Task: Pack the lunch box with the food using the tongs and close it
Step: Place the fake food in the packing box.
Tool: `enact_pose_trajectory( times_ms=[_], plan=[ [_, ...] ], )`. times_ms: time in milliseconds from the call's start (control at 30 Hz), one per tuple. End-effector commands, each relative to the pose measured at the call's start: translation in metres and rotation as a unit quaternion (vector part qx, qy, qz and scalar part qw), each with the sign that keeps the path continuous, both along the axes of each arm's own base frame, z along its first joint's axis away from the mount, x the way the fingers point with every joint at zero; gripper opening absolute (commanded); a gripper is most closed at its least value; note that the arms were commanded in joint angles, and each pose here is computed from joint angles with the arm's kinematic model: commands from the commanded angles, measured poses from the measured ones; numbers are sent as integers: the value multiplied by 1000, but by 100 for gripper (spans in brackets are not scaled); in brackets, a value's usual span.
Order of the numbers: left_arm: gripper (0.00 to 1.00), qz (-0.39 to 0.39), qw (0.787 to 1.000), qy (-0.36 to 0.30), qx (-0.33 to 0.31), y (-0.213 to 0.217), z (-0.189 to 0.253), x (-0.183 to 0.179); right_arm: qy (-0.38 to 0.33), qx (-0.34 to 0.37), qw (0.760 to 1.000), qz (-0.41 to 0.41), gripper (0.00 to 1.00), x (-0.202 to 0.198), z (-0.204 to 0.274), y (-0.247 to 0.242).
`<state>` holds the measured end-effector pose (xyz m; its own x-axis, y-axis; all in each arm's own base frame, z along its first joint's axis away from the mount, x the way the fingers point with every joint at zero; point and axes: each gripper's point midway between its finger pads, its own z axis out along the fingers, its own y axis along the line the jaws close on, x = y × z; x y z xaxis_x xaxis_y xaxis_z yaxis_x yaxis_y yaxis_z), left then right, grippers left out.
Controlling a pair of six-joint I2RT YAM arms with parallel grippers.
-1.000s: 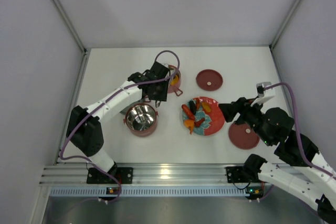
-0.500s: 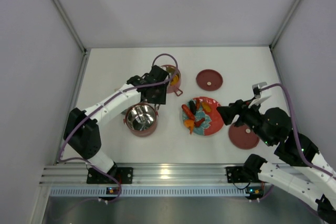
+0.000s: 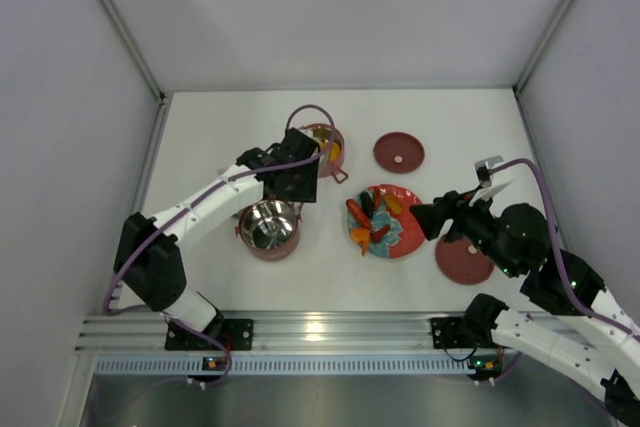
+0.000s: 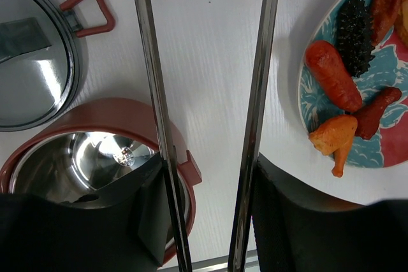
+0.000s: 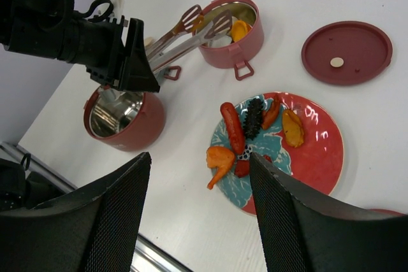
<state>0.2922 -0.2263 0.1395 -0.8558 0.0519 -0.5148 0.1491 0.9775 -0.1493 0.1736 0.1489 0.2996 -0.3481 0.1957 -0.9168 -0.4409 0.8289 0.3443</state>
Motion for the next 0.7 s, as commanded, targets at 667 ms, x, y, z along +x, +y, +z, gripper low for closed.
enact_pose_trajectory(
  times_ms=[667],
  plan=[
    [50, -116, 993, -24, 17, -63, 29, -83, -8, -29, 1000, -7, 63, 2, 2, -6]
  ],
)
